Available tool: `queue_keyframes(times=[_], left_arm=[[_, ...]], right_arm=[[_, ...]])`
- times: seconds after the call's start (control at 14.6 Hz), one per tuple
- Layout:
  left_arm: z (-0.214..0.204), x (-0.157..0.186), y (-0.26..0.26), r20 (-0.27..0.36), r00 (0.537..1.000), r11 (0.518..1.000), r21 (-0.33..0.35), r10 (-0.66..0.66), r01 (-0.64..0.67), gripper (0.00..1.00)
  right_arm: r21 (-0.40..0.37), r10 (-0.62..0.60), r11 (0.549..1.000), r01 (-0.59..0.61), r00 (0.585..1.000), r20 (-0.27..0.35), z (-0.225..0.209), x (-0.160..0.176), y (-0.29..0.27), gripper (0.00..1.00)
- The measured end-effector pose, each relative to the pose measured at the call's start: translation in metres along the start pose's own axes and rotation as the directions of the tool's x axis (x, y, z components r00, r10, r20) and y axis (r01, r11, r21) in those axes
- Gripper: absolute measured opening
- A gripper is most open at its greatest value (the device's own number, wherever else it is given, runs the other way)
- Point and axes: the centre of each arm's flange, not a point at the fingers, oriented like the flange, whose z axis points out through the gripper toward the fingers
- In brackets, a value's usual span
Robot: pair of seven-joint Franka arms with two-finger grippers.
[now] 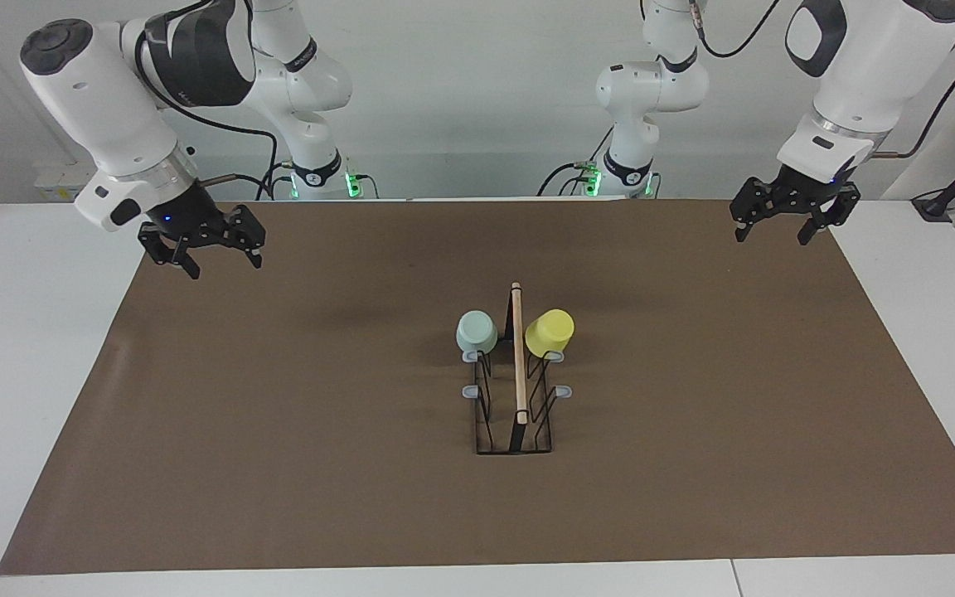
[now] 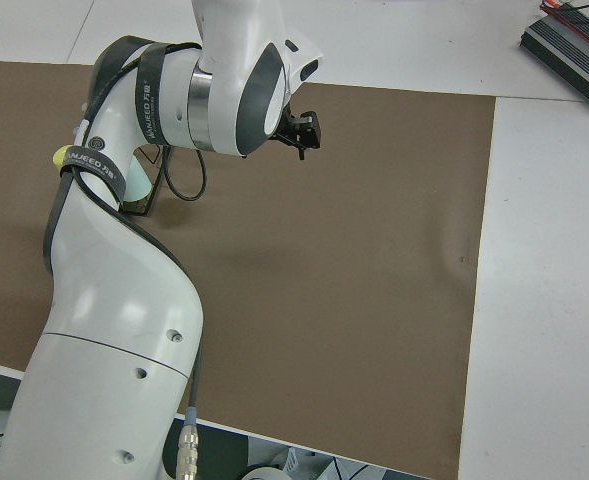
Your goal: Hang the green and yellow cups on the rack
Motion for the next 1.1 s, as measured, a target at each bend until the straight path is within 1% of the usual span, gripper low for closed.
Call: queue_keyframes(times=[0.69, 0.89, 1.1], left_arm=[[0.0009, -0.0011, -0.0048, 0.005, 1.0, 1.0, -0.005, -0.01, 0.01, 1.0], [0.0018, -0.0025, -0.0058, 0.016, 1.0, 1.0, -0.006, -0.012, 0.012, 1.0], [0.0023, -0.0035, -0.0086, 0.022, 1.0, 1.0, -0.007, -0.017, 0.017, 1.0]], right_arm=[[-0.004, 0.022, 1.0, -0.022, 1.0, -0.007, -0.0013, 0.0009, -0.0002, 1.0], [-0.027, 0.02, 0.999, -0.02, 1.0, -0.004, -0.0014, 0.0008, 0.0005, 1.0], [-0.034, 0.018, 0.999, -0.018, 1.0, 0.002, -0.004, 0.0006, -0.0024, 1.0]])
